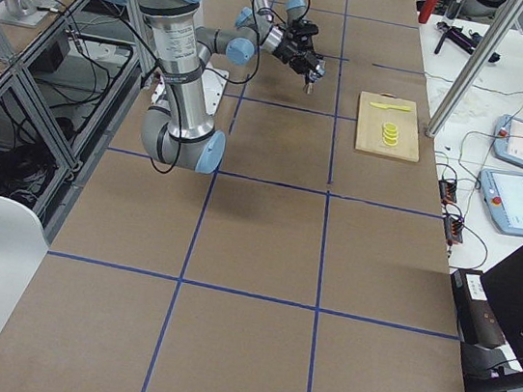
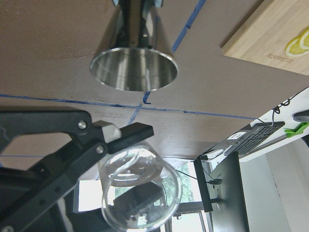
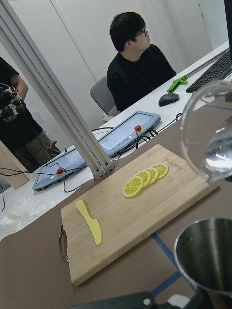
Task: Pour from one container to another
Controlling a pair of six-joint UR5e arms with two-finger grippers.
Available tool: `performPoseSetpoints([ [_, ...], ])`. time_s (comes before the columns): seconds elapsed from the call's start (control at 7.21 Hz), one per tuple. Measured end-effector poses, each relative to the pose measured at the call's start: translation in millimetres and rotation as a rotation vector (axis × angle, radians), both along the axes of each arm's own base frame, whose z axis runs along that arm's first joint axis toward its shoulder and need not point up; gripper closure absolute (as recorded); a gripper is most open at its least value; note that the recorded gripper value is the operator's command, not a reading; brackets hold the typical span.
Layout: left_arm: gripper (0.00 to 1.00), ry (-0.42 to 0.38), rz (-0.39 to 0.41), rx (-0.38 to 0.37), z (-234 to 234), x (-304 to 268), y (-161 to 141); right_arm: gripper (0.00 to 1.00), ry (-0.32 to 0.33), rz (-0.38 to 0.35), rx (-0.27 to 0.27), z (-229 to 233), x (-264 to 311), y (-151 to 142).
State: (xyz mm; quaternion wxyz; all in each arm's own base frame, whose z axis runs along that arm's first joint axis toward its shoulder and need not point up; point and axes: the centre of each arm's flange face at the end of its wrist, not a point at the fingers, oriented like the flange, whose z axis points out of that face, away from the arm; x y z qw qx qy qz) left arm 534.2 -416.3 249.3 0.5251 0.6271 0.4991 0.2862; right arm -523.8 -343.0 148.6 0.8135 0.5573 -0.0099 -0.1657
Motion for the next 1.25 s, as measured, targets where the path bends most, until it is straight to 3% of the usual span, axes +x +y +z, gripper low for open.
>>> performPoseSetpoints([
  [1.25, 1.0, 0.001, -0.001, 0.0, -0.2, -0.2, 0.0, 1.0, 0.183, -0.033, 0.054, -5.8, -8.6, 6.0],
])
